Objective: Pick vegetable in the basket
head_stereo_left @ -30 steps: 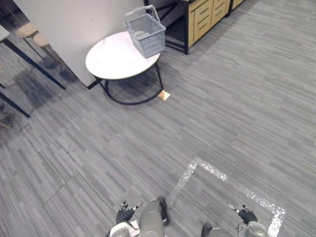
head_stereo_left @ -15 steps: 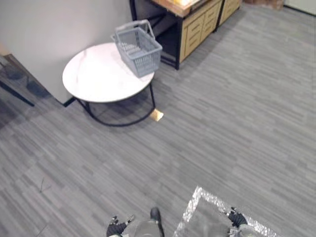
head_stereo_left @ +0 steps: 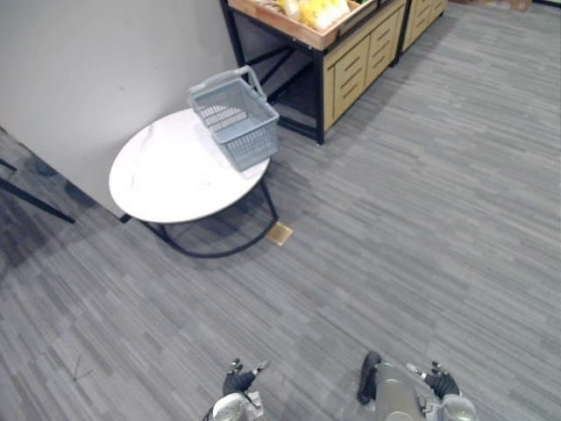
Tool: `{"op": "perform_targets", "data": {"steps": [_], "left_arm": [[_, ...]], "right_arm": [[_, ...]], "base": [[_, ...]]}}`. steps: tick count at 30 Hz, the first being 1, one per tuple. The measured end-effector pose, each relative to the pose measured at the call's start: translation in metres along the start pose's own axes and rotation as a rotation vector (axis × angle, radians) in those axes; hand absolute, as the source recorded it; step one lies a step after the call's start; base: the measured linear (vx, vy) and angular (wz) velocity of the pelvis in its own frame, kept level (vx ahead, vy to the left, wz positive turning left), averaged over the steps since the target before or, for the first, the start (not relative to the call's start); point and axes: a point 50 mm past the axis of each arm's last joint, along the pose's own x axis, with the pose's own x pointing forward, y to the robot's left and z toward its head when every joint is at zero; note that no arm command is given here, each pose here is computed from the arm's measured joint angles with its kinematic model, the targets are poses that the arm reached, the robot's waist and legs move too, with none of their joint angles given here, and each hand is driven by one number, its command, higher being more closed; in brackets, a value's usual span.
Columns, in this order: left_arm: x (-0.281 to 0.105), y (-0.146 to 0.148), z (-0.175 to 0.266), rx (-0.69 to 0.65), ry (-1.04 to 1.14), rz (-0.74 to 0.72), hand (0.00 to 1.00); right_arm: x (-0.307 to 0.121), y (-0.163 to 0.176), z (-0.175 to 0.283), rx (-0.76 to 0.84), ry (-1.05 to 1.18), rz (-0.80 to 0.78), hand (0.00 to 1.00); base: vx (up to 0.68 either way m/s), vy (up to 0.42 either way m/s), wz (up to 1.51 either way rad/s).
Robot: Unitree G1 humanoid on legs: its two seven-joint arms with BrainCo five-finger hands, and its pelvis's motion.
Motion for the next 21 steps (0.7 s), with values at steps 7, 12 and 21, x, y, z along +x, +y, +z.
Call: {"op": "perform_targets", "data": {"steps": [7,12,21], "left_arm": [[0.001,0.005,0.004,0.033,-0.019,0.003,0.0],[0.002,0.01,0.01,0.006,-0.042,0.014,0.0],[0.005,0.026,0.019,0.01,-0.071,0.053,0.0]], "right_arm": [[-0.005,-0.012,-0.023,-0.024,0.087,-0.037,0.0],[-0.001,-0.005,-0.011,-0.01,0.058,-0.025,0.0],[-0.002,0.032,-0.002,0.034,0.02,0.057,0.0]], "base": [[0.31,-0.129,0.32],[0.33,0.065,-0.04],[0.48,0.269,-0.22]]}}
